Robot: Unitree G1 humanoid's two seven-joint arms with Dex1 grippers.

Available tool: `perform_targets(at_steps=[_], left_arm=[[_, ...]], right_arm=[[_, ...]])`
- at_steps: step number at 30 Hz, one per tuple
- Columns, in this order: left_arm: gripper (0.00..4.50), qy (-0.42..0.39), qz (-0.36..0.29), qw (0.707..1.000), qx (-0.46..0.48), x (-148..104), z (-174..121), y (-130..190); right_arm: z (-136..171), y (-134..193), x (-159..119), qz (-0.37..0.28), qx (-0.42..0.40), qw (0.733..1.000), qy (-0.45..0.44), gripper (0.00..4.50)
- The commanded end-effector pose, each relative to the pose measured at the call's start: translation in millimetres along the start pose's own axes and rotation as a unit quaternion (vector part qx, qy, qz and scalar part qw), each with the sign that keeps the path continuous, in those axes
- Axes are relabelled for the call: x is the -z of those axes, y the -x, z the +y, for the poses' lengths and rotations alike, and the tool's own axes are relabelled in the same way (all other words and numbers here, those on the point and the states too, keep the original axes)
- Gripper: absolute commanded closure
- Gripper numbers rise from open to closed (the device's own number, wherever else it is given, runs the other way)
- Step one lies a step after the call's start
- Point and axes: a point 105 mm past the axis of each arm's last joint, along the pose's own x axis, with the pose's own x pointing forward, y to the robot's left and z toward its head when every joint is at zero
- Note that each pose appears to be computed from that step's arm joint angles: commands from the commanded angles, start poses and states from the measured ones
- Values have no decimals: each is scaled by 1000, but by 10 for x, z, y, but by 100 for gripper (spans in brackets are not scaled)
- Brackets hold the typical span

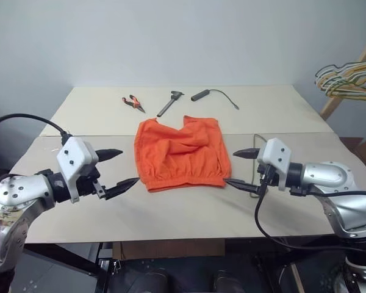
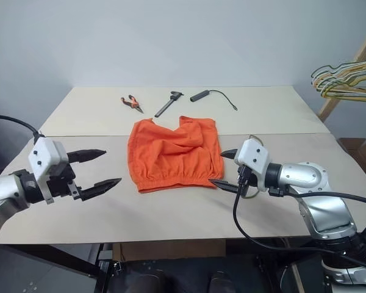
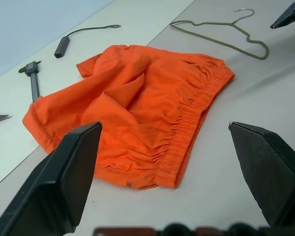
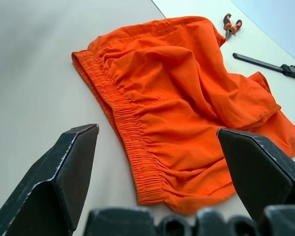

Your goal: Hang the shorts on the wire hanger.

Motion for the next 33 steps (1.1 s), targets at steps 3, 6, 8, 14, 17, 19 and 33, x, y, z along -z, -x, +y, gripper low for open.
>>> perform_targets(at_steps=[3, 6, 8, 14, 17, 19, 33], left_arm=[[0, 9, -34, 999, 1, -145, -3, 45], [0, -10, -19, 1000, -3, -127, 2, 44], [0, -15, -16, 1000, -4, -121, 8, 41], [0, -24, -27, 999, -1, -177, 11, 27], [0, -23, -27, 999, 0, -170, 9, 37], [0, -20, -25, 999, 4, -148, -14, 39], [0, -18, -26, 1000, 5, -138, -19, 34]], right_arm=[[-30, 29, -149, -17, 4, 999, 29, 3], [-21, 15, -150, -19, 4, 999, 29, 3], [-5, -2, -155, -21, 2, 999, 29, 3], [88, -209, -58, 26, -16, 997, 66, 3], [131, -465, 55, 76, -19, 991, 107, 3], [109, -651, 143, 111, -5, 985, 132, 3], [307, -1527, 354, 173, -26, 961, 214, 206]])
